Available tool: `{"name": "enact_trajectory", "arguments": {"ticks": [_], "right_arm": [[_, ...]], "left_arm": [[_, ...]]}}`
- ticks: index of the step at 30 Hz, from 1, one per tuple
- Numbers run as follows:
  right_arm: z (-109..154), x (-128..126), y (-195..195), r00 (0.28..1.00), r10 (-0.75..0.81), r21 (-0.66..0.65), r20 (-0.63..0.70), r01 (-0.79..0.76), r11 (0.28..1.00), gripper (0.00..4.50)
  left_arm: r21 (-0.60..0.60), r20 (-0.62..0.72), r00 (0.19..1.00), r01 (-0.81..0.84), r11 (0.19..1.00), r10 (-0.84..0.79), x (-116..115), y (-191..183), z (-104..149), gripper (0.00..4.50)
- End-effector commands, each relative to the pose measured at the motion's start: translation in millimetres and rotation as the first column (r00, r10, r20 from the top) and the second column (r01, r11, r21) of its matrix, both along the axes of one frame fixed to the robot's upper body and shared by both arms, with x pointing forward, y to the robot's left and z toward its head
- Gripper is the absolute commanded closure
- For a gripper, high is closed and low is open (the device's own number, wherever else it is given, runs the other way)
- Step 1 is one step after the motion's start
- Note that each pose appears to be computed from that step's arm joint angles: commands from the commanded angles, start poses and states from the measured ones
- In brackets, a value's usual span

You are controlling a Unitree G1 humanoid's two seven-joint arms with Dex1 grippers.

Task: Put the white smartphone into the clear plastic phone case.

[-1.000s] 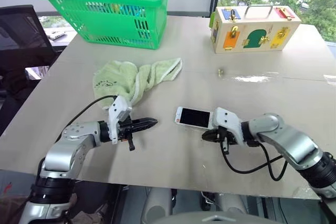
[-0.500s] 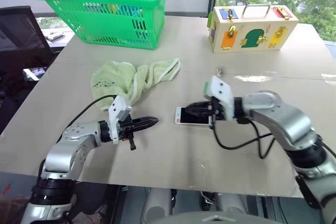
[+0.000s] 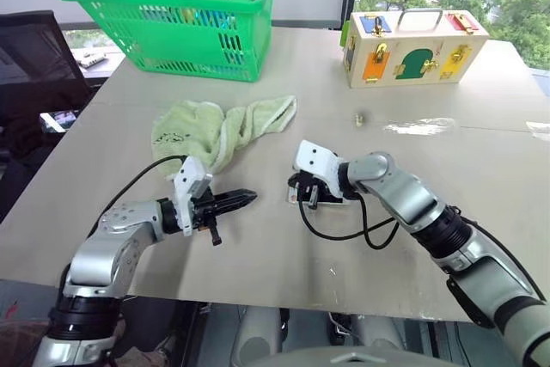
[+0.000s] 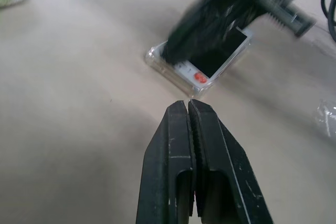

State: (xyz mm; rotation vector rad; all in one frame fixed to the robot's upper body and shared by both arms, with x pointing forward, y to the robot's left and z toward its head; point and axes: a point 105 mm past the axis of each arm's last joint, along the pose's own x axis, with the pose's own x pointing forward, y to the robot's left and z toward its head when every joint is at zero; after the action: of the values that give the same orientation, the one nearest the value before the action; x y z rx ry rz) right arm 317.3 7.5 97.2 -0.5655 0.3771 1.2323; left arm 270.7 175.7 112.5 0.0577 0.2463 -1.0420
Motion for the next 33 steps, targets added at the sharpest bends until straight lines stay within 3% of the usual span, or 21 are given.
{"name": "enact_trajectory", "arguments": {"ticks": [1,7,12,17,19,24,29,33], "right_arm": [[-46,-12,-9,0.981,-0.036,-0.095,-0.193,0.018,0.995,4.5],[-52,-3,-14,0.968,-0.116,-0.059,-0.222,0.106,0.993,4.5],[16,0,-4,0.985,-0.081,0.281,-0.152,0.122,0.952,4.5],[66,-15,-17,0.994,-0.075,0.414,-0.079,0.101,0.905,4.5],[74,-19,-28,0.994,-0.104,0.398,-0.038,0.11,0.911,4.5],[58,-19,-77,0.962,-0.245,0.16,0.117,0.225,0.961,4.5],[45,-26,-114,0.928,-0.336,0.032,0.16,0.335,0.942,4.5],[35,-30,-119,0.924,-0.349,-0.019,0.155,0.356,0.934,4.5]], "left_arm": [[-0.019,0.043,0.999,0.018,1.0,-0.017,-1,-9,12,4.45],[-0.025,0.044,0.999,0.019,0.999,-0.018,-1,-15,16,4.45],[0.009,0.044,0.999,0.014,1.0,-0.014,2,-17,16,4.45],[0.052,0.042,0.999,0.004,0.999,-0.006,9,-20,10,4.45],[0.059,0.034,0.999,0.009,0.998,-0.011,11,-22,7,4.45],[0.077,0.007,0.999,0.031,0.997,-0.031,17,-28,0,4.45],[0.131,-0.033,0.998,0.066,0.989,-0.062,20,-32,-14,4.45],[0.151,-0.047,0.997,0.072,0.986,-0.065,24,-34,-19,4.45]]}}
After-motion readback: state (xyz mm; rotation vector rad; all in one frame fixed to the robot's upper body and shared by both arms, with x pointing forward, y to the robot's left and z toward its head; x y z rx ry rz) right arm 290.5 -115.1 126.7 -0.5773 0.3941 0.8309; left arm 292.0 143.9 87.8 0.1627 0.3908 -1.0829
